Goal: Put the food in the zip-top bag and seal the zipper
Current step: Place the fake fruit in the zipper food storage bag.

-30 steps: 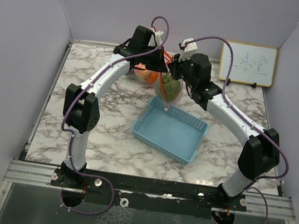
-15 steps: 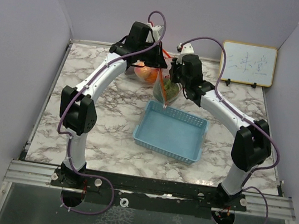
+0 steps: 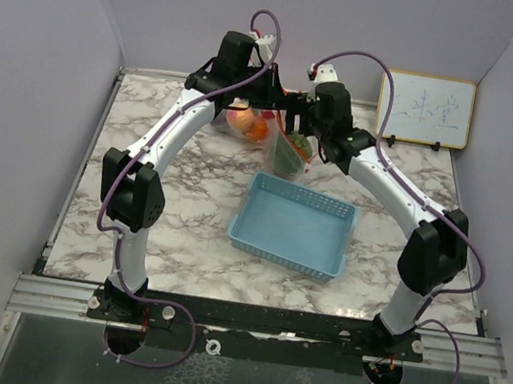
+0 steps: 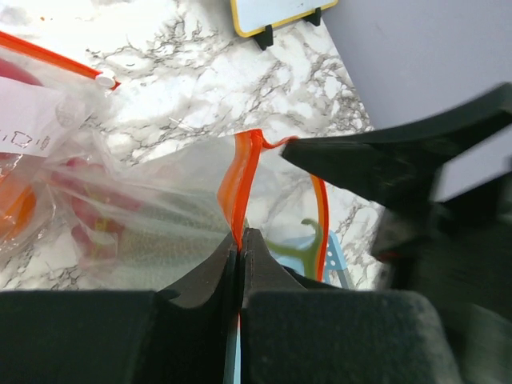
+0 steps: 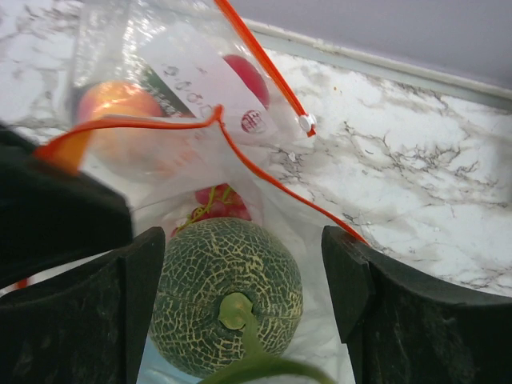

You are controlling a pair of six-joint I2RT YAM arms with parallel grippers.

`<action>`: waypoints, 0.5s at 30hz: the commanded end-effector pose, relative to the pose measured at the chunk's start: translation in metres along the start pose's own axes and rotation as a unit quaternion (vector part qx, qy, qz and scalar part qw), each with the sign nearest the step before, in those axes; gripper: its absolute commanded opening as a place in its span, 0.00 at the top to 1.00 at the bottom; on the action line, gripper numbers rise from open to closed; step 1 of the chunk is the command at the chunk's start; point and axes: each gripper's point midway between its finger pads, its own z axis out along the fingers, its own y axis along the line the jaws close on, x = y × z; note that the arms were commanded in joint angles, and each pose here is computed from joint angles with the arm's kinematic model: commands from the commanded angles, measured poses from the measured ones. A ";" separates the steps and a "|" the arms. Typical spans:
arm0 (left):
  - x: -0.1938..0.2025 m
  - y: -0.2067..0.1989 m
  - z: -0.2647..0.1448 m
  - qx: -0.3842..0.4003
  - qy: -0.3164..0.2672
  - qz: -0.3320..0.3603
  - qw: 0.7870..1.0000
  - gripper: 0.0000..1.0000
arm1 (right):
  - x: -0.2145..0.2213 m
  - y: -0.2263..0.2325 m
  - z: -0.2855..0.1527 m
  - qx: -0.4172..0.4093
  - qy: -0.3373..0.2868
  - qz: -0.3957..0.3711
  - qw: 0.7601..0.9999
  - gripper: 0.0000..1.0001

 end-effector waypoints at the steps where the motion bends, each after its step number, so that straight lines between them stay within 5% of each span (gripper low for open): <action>1: -0.033 -0.037 -0.012 0.051 -0.044 0.030 0.997 1.00 | -0.082 0.017 -0.072 -0.076 -0.095 0.015 0.993 0.14; 7: -0.040 -0.041 -0.010 0.059 -0.054 0.029 0.996 1.00 | -0.080 -0.005 -0.099 -0.031 -0.070 0.029 0.997 0.17; 15: -0.049 -0.055 -0.021 0.075 -0.068 0.031 0.994 1.00 | -0.011 -0.064 -0.081 0.050 0.046 0.081 0.994 0.43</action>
